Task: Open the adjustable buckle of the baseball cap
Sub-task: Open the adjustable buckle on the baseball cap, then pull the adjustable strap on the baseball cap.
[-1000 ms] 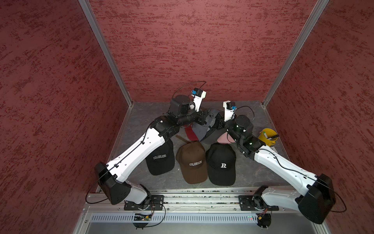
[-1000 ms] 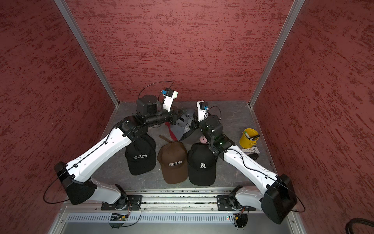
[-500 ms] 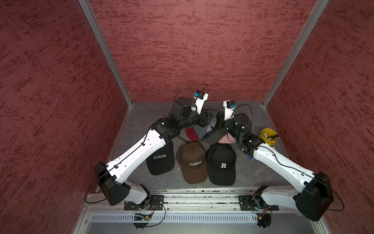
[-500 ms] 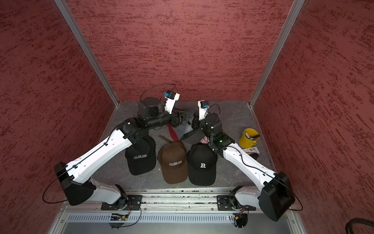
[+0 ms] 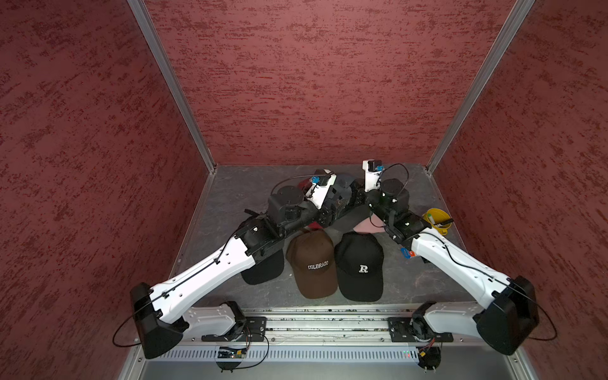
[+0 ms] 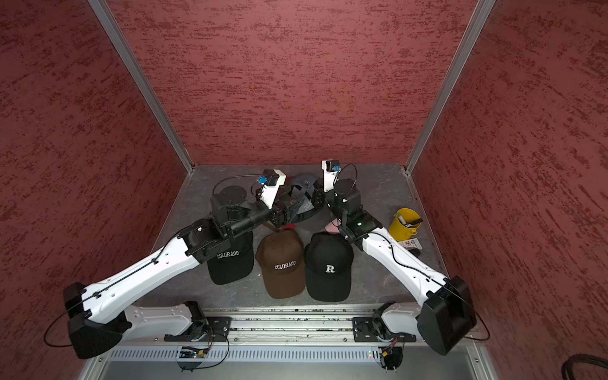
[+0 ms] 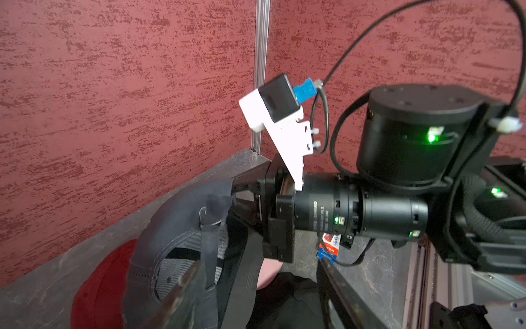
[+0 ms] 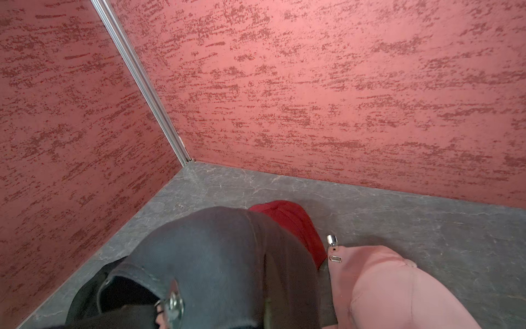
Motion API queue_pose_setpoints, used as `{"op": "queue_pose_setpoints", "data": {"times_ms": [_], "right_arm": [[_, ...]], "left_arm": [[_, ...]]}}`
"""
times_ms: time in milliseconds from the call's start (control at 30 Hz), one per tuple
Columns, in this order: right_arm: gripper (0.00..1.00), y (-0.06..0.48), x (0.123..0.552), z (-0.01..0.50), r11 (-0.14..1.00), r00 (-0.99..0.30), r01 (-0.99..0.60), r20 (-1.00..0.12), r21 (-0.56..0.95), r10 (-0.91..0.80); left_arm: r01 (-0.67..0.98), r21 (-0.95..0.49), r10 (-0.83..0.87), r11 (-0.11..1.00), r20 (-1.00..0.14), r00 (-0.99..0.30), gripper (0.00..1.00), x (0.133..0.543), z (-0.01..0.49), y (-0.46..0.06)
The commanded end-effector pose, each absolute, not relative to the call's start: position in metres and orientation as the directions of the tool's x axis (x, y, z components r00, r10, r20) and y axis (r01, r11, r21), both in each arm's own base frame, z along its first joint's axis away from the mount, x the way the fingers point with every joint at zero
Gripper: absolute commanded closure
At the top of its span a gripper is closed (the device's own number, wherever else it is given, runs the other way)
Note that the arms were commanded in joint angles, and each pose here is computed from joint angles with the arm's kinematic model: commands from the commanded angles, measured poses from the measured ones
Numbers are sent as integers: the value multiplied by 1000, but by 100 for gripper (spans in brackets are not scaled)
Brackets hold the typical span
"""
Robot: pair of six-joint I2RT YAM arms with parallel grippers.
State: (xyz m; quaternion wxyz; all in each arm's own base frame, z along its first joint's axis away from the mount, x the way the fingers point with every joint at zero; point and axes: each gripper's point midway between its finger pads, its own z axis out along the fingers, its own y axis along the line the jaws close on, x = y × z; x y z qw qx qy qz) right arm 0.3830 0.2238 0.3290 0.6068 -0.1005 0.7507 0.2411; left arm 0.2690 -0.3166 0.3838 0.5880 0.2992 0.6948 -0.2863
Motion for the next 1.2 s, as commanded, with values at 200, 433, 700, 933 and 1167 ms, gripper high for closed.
{"op": "queue_pose_setpoints", "data": {"times_ms": [200,433,700,933,1167], "right_arm": [[100,227,378,350,832,-231,-486,-957,269,174],[100,225,369,357,821,-222,-500,-957,276,186],[100,227,360,360,799,-214,-535,-959,274,186],[100,229,353,364,782,-209,-561,-960,274,186],[100,237,338,372,735,-164,-642,-975,219,147]], "left_arm": [[752,109,199,650,-979,-30,36,281,365,-331],[746,108,237,657,-969,-69,38,298,344,-339],[709,91,216,699,-972,-89,34,314,336,-335],[707,95,217,701,-972,-85,32,320,331,-338],[701,89,225,707,-969,-105,38,328,325,-339]]}}
